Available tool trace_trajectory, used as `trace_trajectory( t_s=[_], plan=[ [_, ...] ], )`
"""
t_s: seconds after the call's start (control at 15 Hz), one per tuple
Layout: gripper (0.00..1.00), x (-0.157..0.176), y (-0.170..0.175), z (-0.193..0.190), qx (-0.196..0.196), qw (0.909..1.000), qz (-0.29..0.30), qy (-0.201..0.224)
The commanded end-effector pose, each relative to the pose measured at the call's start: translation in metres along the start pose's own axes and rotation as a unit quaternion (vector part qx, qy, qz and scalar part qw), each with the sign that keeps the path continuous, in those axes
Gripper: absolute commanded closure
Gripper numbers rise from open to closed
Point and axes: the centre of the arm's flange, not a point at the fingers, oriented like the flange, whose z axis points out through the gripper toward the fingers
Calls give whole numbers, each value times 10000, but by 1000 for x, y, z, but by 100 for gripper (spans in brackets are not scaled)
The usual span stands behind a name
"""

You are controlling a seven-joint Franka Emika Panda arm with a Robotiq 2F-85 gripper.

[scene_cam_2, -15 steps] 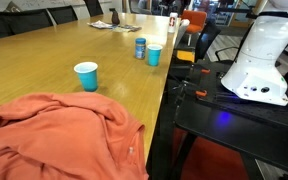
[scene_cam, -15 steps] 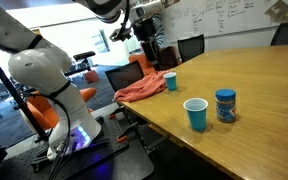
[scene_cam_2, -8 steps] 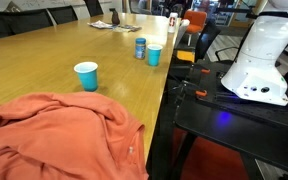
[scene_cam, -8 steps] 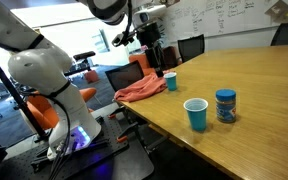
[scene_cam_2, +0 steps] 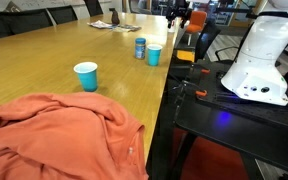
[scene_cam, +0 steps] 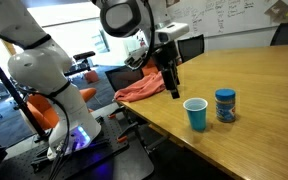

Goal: Pour some candy out of the cup on the right

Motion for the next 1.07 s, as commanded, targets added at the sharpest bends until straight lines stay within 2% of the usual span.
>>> trace_trajectory(
  t_s=[0.0, 0.53, 1.0],
  plan=[
    [0, 40, 7, 36, -201, 9998, 58, -2],
    [0, 84, -21, 81, -421, 9989, -135, -175],
    [0, 74, -55, 108, -419, 9971, -495, -390]
  ],
)
